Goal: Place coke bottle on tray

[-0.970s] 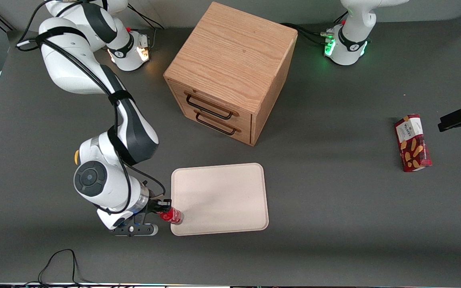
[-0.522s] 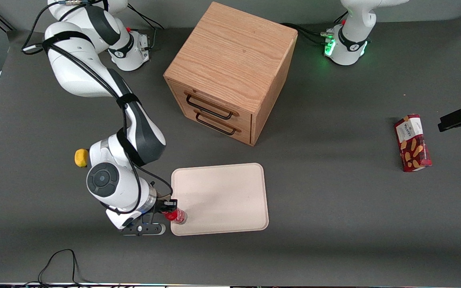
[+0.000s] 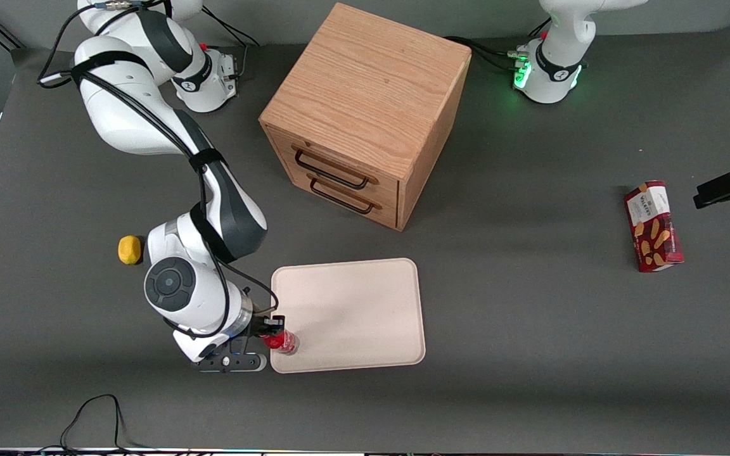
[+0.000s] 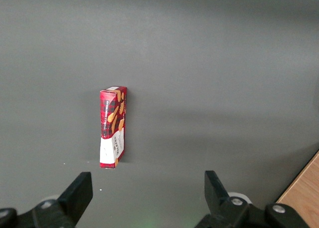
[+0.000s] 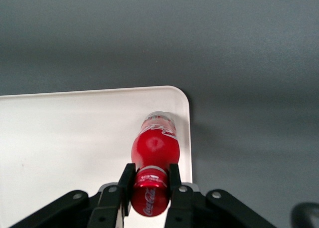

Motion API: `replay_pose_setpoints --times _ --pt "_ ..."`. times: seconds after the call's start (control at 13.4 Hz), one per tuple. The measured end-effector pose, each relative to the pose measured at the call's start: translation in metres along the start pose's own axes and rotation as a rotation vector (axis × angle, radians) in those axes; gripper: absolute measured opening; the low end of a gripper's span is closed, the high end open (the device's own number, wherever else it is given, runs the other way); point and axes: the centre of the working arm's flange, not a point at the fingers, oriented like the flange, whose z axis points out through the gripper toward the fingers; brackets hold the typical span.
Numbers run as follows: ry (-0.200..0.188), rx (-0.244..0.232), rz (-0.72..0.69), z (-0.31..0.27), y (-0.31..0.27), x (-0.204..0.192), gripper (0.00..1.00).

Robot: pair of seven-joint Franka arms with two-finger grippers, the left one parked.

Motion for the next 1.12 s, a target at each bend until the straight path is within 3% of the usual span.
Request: replay_pose_setpoints --times 0.3,0.37,0.6,0.82,1.12 --pt "-0.008 -0.002 0.006 0.0099 0.0006 -0.0004 0.31" --pt "-0.007 -0.007 0.011 0.0110 0.0010 -0.0002 0.35" --pt "0.019 -0.053 0.040 0.0109 0.0024 0.0009 0.67" --pt "0.028 -0.059 0.061 0.0107 -0.0026 -0.0005 0.99" --pt "0.032 -0.059 0.065 0.0089 -0.0029 0.0001 1.00"
